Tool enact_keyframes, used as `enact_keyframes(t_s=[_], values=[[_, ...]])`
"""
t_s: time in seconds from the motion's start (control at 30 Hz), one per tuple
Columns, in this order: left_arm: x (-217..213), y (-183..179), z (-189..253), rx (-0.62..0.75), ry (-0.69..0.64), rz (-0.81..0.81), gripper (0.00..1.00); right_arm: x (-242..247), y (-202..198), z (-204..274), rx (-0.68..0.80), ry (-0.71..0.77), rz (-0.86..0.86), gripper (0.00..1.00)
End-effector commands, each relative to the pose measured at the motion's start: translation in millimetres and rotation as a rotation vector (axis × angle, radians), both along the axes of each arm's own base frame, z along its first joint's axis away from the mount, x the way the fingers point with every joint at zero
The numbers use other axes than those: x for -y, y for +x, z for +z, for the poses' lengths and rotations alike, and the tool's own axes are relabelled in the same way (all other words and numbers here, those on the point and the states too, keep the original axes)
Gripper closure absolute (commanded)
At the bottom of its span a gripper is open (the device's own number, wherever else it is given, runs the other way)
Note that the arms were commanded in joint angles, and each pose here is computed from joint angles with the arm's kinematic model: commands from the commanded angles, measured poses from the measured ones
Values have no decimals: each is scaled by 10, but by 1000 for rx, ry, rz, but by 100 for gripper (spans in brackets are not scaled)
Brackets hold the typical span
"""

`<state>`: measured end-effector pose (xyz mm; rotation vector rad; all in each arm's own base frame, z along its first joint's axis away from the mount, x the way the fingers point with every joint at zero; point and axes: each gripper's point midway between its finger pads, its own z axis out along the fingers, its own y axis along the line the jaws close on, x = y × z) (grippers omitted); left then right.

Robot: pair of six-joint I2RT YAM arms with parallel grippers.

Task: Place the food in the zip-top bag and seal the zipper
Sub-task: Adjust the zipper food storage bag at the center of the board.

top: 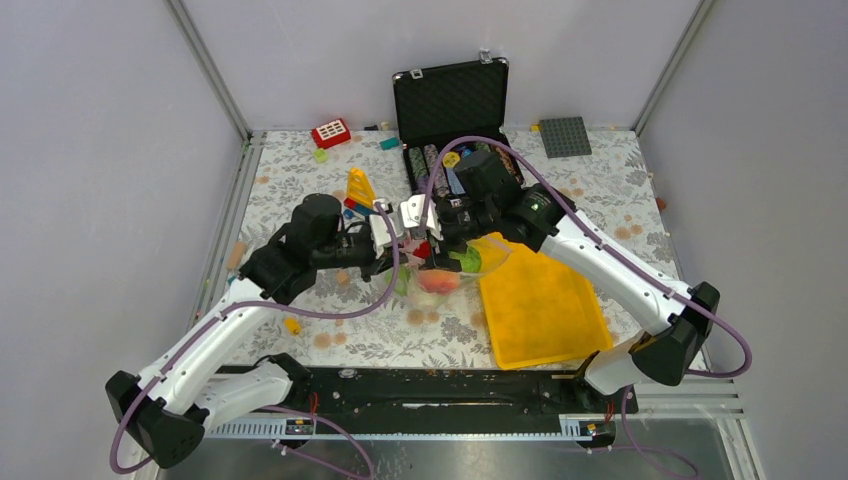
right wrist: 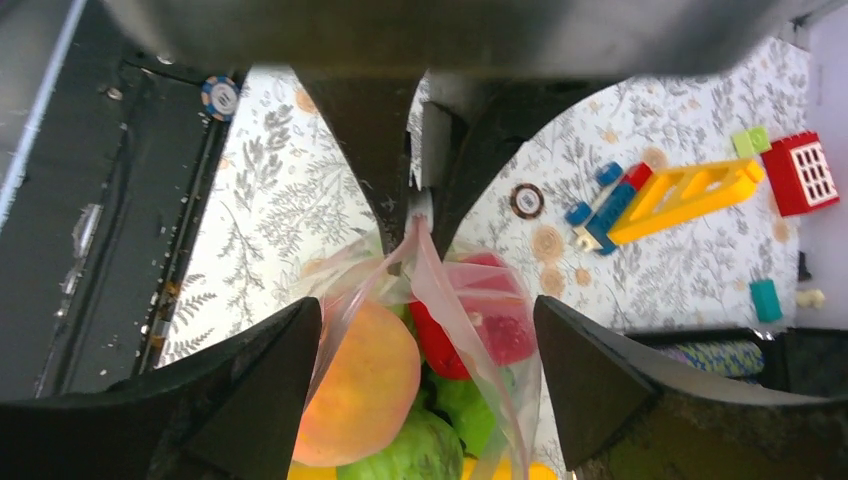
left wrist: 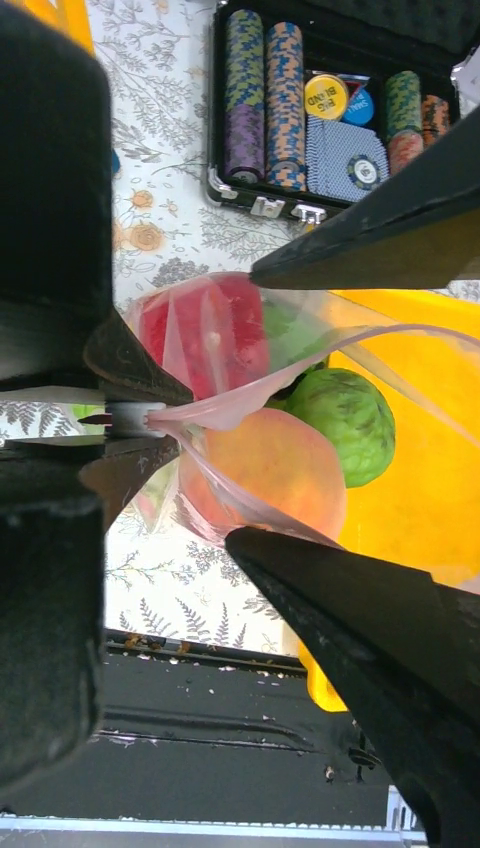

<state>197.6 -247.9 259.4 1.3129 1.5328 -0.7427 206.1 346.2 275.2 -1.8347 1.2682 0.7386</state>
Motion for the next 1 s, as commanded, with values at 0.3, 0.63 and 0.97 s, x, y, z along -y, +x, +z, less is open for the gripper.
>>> enact_keyframes(t_s=[0.3, 0.63, 0.97], values=[[31, 183, 408, 66, -56, 71, 100, 263, 222, -206, 93, -167, -171, 45], [87, 255, 558, 45, -158, 131, 100, 350, -87, -332, 38, -155, -67, 36], [123, 116, 628, 29, -219, 83, 100, 338, 43, -366, 74, -133, -138, 41]])
